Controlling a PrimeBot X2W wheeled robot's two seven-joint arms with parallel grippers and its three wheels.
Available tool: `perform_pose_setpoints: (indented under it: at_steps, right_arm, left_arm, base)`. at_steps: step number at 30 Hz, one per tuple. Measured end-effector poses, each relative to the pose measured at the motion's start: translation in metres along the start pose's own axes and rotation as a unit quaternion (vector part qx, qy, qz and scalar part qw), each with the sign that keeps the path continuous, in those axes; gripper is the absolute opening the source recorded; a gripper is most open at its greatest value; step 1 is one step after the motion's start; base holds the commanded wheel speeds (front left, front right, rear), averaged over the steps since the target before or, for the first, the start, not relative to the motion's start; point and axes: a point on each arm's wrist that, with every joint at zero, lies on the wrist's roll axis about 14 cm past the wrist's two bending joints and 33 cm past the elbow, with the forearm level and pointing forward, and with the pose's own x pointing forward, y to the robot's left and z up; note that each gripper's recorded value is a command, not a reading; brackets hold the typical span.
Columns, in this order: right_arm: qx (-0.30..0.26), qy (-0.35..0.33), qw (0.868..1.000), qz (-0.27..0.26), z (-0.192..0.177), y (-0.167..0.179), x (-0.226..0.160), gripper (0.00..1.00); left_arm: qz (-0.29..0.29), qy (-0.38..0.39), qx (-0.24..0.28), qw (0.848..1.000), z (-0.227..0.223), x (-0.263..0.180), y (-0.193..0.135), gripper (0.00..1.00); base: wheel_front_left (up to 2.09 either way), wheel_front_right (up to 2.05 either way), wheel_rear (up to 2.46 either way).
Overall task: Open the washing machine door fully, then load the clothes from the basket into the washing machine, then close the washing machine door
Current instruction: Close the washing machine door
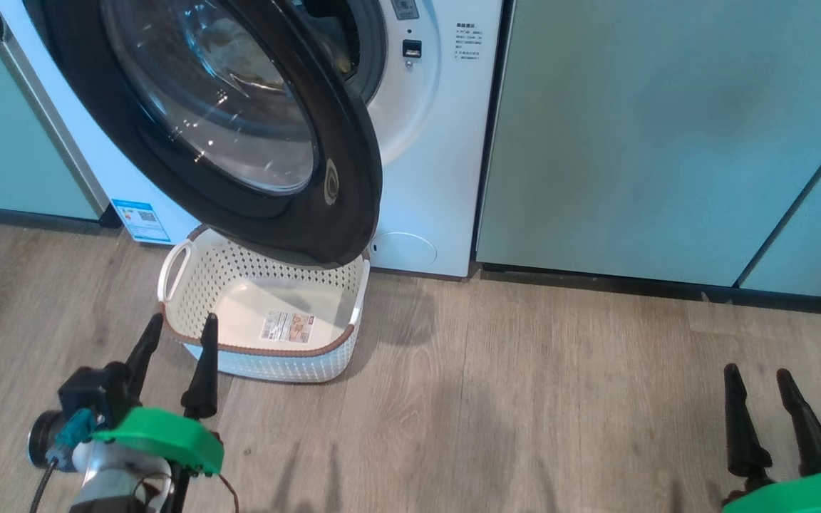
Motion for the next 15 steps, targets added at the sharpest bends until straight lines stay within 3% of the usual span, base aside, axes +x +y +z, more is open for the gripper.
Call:
perform_pose_setpoints:
  at_steps: [7,8,9,10,15]
  right_arm:
    - [0.002,-0.002,1.000,-0.007,0.000,-0.003,0.001,1.00]
    - [0.004,-0.006,1.000,-0.012,0.003,-0.006,0.001,0.65]
    - [0.003,-0.011,1.000,-0.015,0.006,-0.008,0.002,0.39]
    - [0.003,-0.017,1.000,-0.018,0.010,-0.010,0.003,0.00]
    - [0.009,-0.066,0.998,-0.007,0.041,-0.005,0.016,0.00]
  left_arm:
    - [-0.001,0.002,0.003,1.000,-0.001,0.000,-0.001,1.00]
    - [-0.001,0.002,0.003,1.000,-0.002,0.000,-0.001,1.00]
    - [-0.001,0.002,0.004,1.000,-0.002,0.000,-0.001,1.00]
    - [-0.001,0.002,0.003,1.000,-0.002,0.000,-0.001,1.00]
    - [0.006,0.004,0.006,1.000,-0.002,-0.003,0.003,1.00]
  base:
    - [0.00,0.00,0.00]
    - [0.00,0.00,0.00]
    - [0.00,0.00,0.00]
    - [0.00,0.00,0.00]
    - [0.00,0.00,0.00]
